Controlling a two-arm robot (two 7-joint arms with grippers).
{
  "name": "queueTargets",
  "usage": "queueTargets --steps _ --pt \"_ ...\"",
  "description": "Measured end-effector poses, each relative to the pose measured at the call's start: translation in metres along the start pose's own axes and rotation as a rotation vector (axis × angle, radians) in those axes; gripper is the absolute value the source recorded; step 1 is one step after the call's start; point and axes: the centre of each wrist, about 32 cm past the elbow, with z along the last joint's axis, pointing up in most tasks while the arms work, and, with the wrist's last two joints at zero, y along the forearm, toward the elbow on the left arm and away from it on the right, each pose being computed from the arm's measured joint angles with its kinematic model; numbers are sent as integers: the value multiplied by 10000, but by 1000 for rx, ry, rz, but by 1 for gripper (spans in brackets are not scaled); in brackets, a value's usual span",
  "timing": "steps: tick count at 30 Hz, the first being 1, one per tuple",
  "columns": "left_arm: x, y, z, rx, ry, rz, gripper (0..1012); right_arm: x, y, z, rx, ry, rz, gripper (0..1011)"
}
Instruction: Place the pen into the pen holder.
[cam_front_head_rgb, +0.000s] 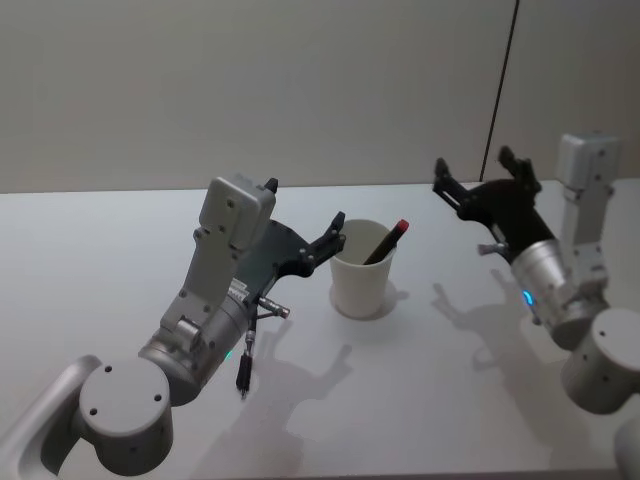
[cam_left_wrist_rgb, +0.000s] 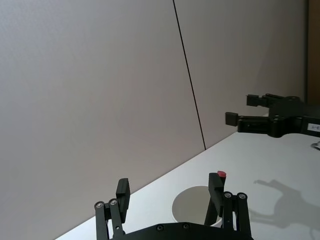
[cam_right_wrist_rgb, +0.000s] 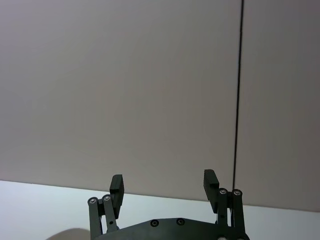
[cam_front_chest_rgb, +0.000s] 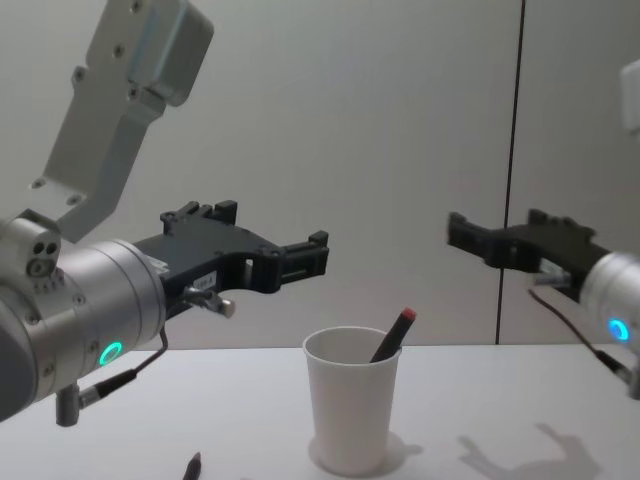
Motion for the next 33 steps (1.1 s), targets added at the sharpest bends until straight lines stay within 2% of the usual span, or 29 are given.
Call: queueTargets --steps 13,24,33 --pt "0 0 0 0 0 0 999 170 -325 35 -36 25 -91 1001" --pt "0 0 0 0 0 0 1000 265 -496 30 -65 32 -147 1001" --pt "0 0 0 0 0 0 1000 302 -567 28 -79 34 -171 1001"
